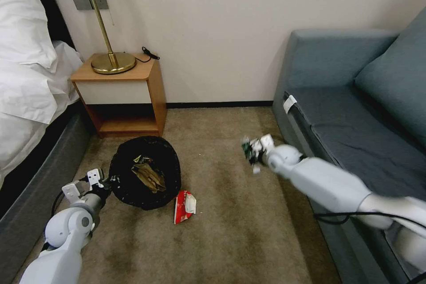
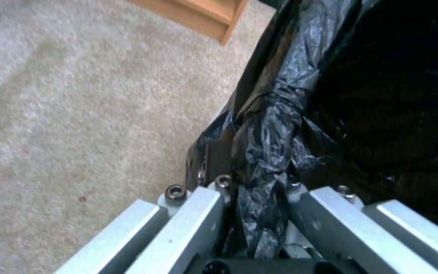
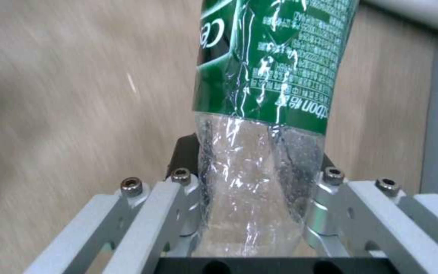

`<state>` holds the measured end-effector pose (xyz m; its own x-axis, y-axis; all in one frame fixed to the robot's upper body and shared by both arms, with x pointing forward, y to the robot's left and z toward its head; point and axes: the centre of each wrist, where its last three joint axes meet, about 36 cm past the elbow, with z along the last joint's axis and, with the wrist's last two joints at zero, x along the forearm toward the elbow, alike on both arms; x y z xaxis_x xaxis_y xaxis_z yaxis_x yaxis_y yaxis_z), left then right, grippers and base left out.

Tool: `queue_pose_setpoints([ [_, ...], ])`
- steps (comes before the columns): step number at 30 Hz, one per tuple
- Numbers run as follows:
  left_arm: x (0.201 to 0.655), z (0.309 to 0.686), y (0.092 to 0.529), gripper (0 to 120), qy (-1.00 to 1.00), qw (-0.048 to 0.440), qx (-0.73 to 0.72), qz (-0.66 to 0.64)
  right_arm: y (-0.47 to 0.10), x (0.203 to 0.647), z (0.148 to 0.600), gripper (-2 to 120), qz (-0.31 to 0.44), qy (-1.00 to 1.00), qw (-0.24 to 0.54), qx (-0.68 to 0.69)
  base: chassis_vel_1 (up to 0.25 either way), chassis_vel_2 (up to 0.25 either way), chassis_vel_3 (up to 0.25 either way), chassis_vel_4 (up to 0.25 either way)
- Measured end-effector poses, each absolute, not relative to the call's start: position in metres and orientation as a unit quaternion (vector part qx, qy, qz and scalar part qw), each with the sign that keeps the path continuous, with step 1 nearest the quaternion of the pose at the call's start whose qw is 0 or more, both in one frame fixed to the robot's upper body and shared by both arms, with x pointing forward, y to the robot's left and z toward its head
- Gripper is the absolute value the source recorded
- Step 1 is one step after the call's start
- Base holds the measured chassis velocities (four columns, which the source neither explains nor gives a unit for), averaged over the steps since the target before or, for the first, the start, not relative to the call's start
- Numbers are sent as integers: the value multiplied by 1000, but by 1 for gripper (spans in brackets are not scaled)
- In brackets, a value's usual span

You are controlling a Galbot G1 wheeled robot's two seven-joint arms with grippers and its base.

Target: Pick up the trash bin, then pick up the garbage on the floor and place it into the trash bin.

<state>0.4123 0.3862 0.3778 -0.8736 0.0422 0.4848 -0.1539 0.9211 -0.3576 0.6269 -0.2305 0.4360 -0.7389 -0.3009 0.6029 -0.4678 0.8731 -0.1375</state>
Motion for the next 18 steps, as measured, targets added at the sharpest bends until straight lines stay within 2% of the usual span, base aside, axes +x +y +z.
queue_pose_setpoints([
  [2,420,379,382,1,-939,267,28,213,-218,624,471,26,133,-934,219,250,0,0,0,0],
  [3,420,379,382,1,-939,267,28,213,-218,624,471,26,133,-934,219,250,0,0,0,0],
  [5,424,378,380,1,-934,278,29,222,-207,619,488,26,132,-937,166,278,0,0,0,0],
  [14,426,376,376,1,-924,297,37,237,-181,597,518,26,135,-925,67,348,0,0,0,0],
  [18,425,375,373,1,-921,301,40,246,-150,557,537,26,125,-897,10,425,0,0,0,0],
])
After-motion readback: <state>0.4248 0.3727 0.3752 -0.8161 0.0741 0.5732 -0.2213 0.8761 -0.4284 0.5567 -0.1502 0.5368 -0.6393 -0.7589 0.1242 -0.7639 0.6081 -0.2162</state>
